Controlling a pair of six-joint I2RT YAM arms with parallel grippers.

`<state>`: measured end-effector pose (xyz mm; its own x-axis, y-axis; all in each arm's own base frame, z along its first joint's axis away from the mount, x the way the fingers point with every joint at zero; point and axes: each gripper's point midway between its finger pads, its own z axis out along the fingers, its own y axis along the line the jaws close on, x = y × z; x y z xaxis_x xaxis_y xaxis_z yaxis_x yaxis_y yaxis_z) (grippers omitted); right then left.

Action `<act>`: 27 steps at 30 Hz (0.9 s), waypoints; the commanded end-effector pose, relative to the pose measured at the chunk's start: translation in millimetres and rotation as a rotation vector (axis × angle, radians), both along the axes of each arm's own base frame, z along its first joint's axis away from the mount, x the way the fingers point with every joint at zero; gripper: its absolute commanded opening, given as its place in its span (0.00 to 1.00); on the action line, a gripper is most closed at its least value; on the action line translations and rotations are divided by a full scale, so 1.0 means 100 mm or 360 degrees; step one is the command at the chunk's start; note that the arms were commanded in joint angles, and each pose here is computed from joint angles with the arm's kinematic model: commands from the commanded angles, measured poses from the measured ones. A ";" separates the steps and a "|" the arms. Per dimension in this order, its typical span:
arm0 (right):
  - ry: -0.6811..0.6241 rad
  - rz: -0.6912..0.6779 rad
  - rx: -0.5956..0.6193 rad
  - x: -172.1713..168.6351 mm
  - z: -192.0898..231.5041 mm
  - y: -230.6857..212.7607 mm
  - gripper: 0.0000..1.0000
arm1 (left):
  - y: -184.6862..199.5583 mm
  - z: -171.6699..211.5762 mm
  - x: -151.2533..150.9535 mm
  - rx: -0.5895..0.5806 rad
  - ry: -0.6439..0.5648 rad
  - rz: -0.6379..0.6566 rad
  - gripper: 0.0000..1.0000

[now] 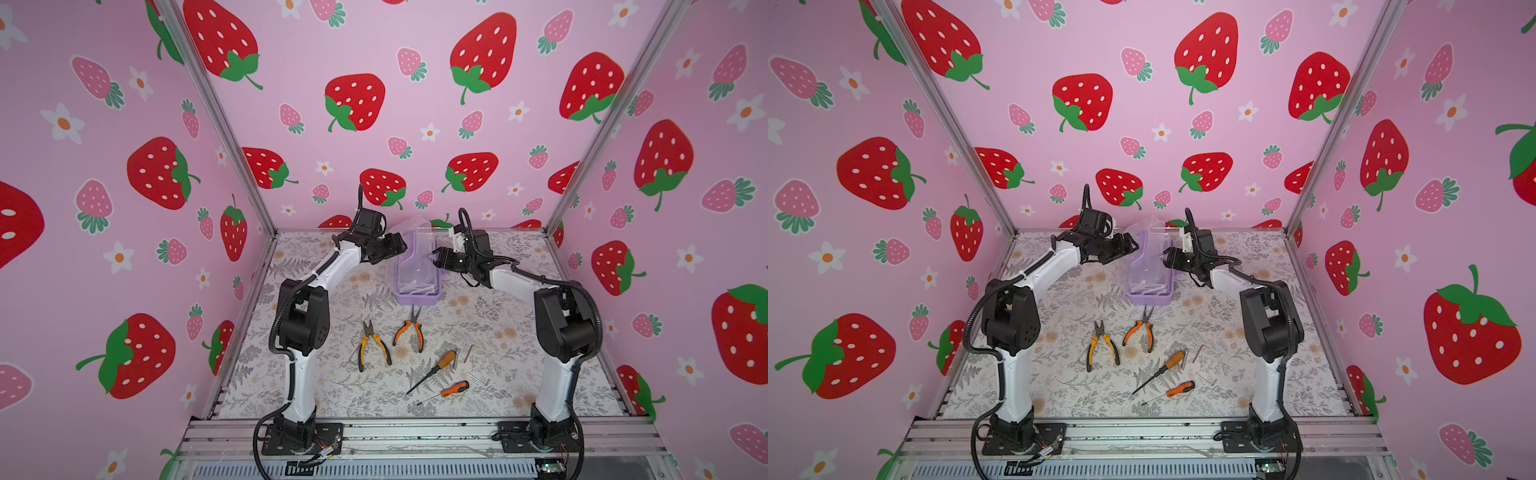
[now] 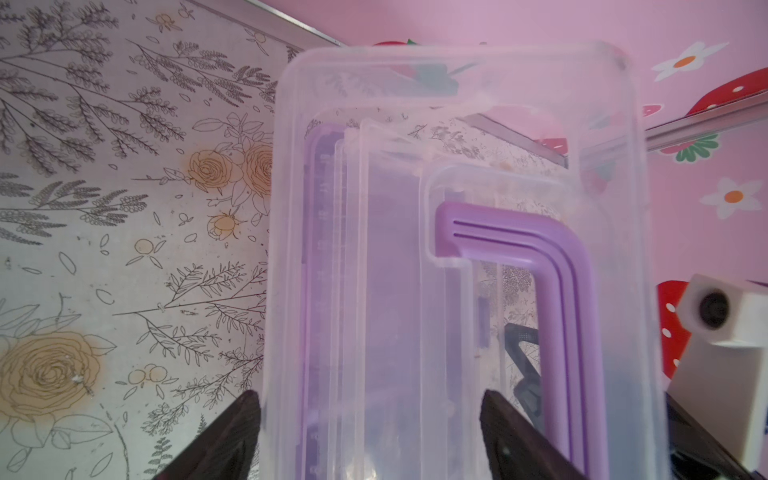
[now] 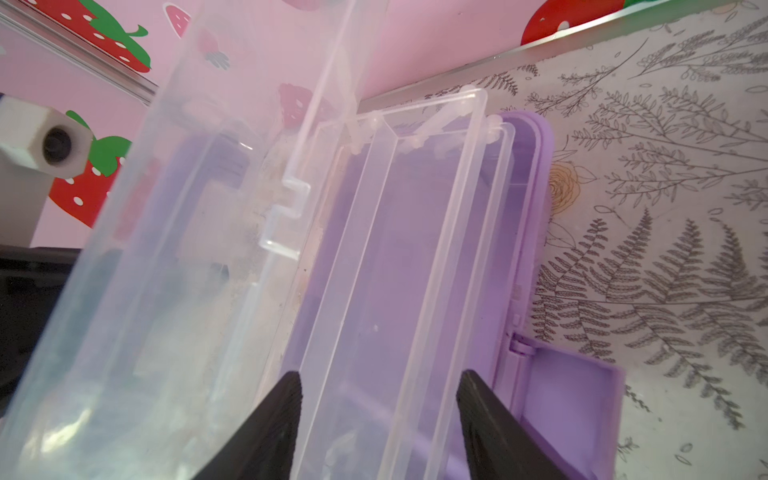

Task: Pack the tool kit
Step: 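Lift the clear lid with the left gripper while the right holds the base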

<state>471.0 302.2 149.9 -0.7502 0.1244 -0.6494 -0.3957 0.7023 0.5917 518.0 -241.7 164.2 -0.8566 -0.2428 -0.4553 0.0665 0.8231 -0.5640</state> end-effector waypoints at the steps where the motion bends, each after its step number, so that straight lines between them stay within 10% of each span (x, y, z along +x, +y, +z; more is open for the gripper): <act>1: -0.0138 0.0060 0.0022 -0.04 0.41 0.13 0.64 | -0.05 0.21 -0.12 0.0058 -0.0049 -0.0026 0.99; 13: -0.0181 0.0110 0.0069 -0.04 0.57 0.27 0.65 | 0.10 0.80 -0.32 0.0543 -0.0358 0.0119 0.99; 27: -0.0175 0.0222 0.0229 -0.07 0.73 0.46 0.64 | -0.33 0.82 -0.66 0.0473 -0.0319 -0.0108 0.99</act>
